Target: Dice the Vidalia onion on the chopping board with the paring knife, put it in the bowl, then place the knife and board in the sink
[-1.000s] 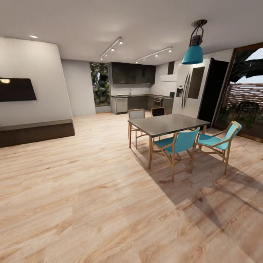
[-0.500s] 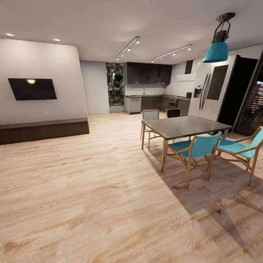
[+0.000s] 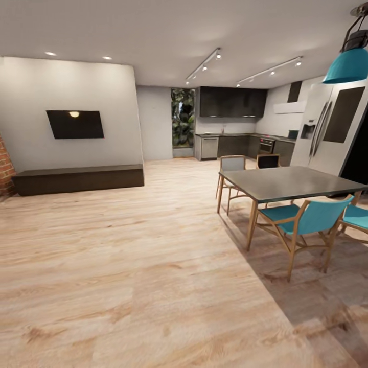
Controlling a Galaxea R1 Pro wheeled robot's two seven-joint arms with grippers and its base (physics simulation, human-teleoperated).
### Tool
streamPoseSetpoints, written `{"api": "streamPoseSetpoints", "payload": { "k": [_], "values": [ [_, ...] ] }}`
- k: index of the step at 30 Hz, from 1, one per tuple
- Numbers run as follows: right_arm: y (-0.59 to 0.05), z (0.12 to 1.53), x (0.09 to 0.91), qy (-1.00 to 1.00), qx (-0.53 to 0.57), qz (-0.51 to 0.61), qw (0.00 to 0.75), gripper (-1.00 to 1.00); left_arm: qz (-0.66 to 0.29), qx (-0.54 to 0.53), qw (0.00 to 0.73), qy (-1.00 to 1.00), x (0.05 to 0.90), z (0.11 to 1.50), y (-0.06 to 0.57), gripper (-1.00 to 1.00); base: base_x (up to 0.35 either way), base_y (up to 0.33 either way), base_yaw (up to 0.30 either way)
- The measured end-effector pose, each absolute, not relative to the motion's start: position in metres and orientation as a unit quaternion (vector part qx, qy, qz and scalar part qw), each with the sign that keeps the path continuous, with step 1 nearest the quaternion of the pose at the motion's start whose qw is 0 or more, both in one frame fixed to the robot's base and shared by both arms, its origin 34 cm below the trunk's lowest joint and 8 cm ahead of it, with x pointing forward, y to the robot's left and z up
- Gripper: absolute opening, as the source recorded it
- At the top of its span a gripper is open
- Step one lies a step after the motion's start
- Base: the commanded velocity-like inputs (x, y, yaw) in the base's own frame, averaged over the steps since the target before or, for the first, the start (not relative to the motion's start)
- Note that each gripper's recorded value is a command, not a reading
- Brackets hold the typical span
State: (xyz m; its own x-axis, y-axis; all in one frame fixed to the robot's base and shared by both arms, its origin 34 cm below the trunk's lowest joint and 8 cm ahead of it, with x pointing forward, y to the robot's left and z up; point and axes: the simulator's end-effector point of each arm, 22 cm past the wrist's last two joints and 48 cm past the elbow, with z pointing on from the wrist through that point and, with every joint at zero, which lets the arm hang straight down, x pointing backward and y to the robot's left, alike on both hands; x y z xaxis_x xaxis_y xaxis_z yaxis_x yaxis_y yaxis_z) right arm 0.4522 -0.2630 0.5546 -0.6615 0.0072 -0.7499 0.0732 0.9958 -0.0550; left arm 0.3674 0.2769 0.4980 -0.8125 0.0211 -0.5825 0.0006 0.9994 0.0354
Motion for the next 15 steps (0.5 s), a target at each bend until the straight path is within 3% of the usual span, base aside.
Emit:
{"api": "streamPoseSetpoints", "payload": {
  "k": [15],
  "values": [
    [-0.2630,0.5546,0.4521,0.911,0.022,-0.040,0.411,1.00,0.017,0.006,0.306,0.952,0.3673,0.4980,0.2770,1.00,0.234,0.000,0.248]
  ]
}}
